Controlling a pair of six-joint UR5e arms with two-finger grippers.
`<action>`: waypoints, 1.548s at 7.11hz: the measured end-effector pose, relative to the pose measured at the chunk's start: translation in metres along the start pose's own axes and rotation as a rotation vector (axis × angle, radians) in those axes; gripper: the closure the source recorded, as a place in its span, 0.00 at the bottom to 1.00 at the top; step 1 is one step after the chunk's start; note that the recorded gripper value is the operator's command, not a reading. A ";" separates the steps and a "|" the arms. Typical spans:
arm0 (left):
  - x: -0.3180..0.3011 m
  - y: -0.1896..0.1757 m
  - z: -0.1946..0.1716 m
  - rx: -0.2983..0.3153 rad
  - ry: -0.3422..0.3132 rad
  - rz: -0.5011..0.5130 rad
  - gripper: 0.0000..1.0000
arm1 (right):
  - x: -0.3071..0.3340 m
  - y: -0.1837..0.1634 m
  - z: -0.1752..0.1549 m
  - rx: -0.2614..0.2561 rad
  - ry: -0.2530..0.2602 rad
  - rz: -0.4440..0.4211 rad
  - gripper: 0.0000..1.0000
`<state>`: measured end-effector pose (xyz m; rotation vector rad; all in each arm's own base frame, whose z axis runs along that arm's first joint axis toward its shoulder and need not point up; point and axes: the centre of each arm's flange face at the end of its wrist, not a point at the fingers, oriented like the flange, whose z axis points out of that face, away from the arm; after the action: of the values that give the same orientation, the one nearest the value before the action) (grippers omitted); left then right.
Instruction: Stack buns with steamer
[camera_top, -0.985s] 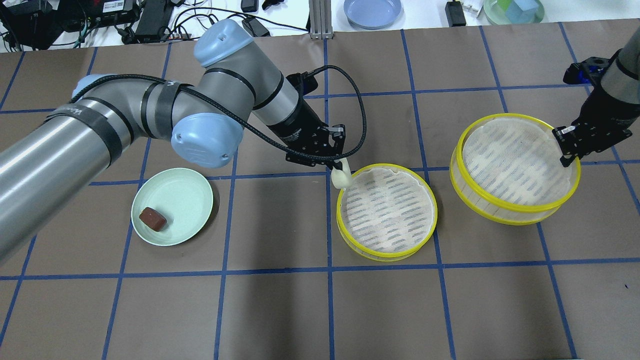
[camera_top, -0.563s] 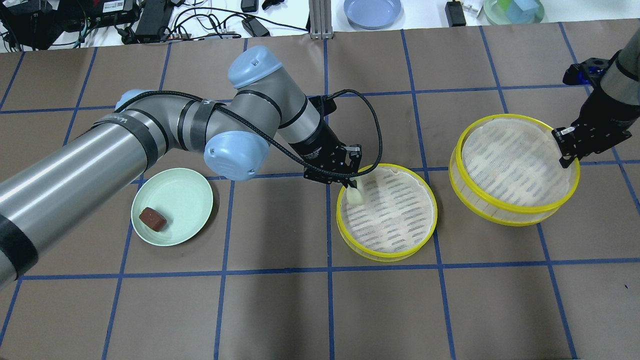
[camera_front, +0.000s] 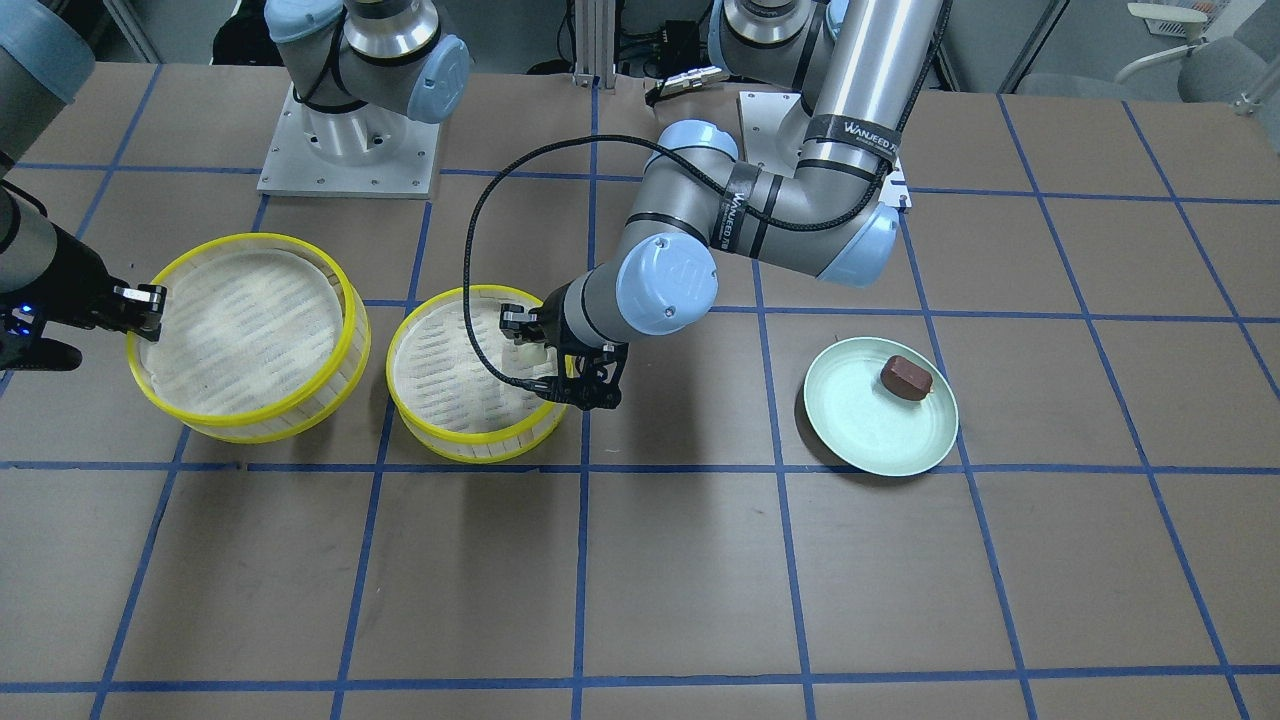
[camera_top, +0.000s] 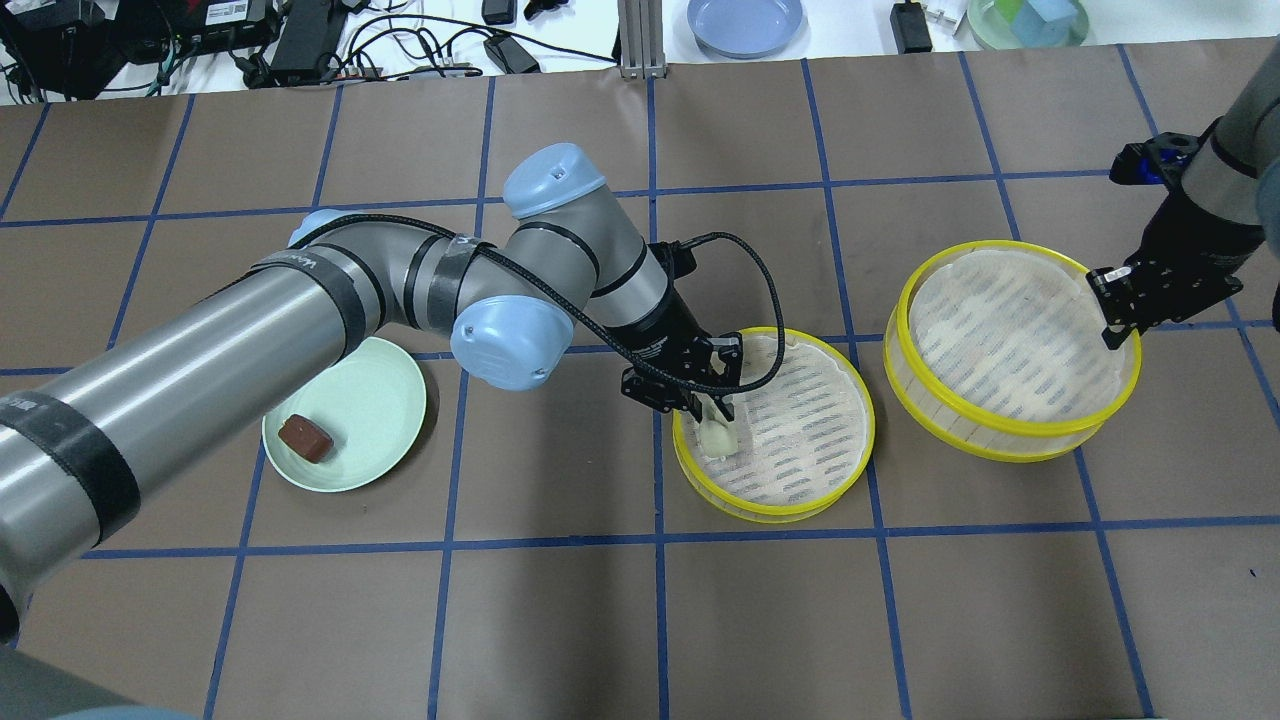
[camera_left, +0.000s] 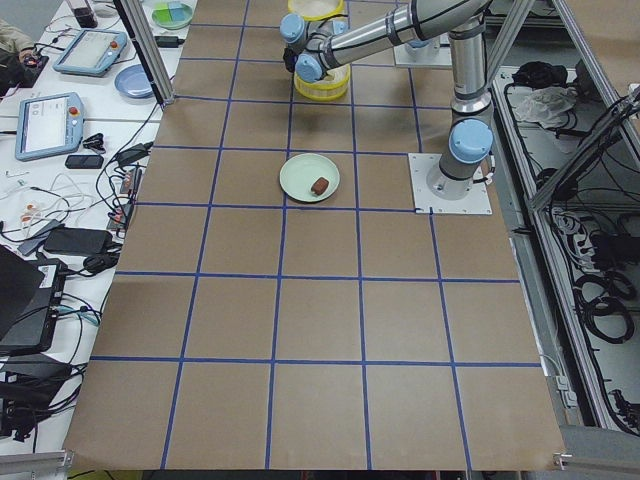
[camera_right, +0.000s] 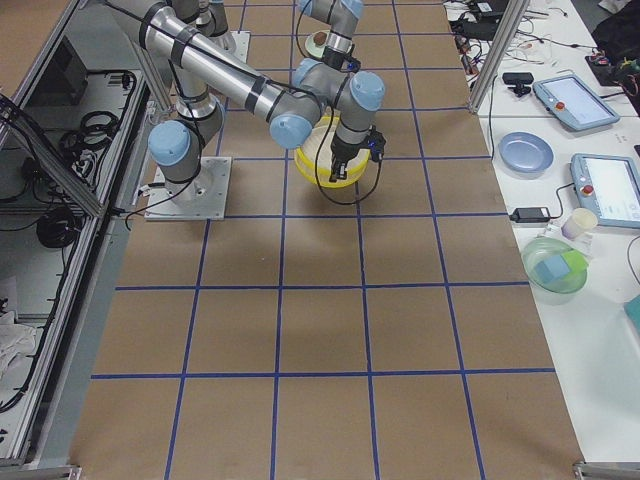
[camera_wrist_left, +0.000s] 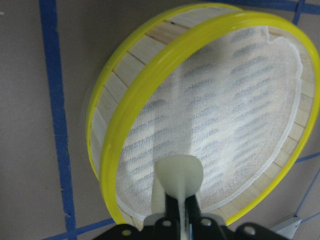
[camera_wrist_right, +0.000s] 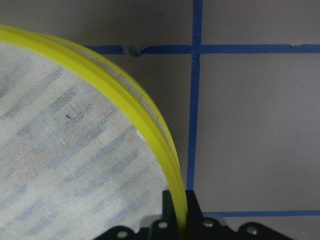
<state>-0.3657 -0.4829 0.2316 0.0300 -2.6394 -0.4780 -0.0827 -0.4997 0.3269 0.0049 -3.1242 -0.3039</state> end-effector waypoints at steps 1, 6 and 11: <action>0.002 -0.001 -0.004 0.013 -0.009 0.010 0.00 | -0.010 -0.001 0.001 -0.002 0.002 0.002 1.00; 0.007 -0.007 -0.013 0.060 -0.077 -0.030 0.00 | -0.024 -0.002 0.003 -0.007 0.004 0.029 1.00; -0.043 -0.025 -0.132 0.281 -0.277 -0.059 0.00 | -0.061 -0.005 0.003 0.000 -0.001 0.069 1.00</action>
<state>-0.2712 -0.5456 0.3146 0.1390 -2.9657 -0.1327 -0.0213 -0.5041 0.3231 -0.1028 -3.1166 -0.3031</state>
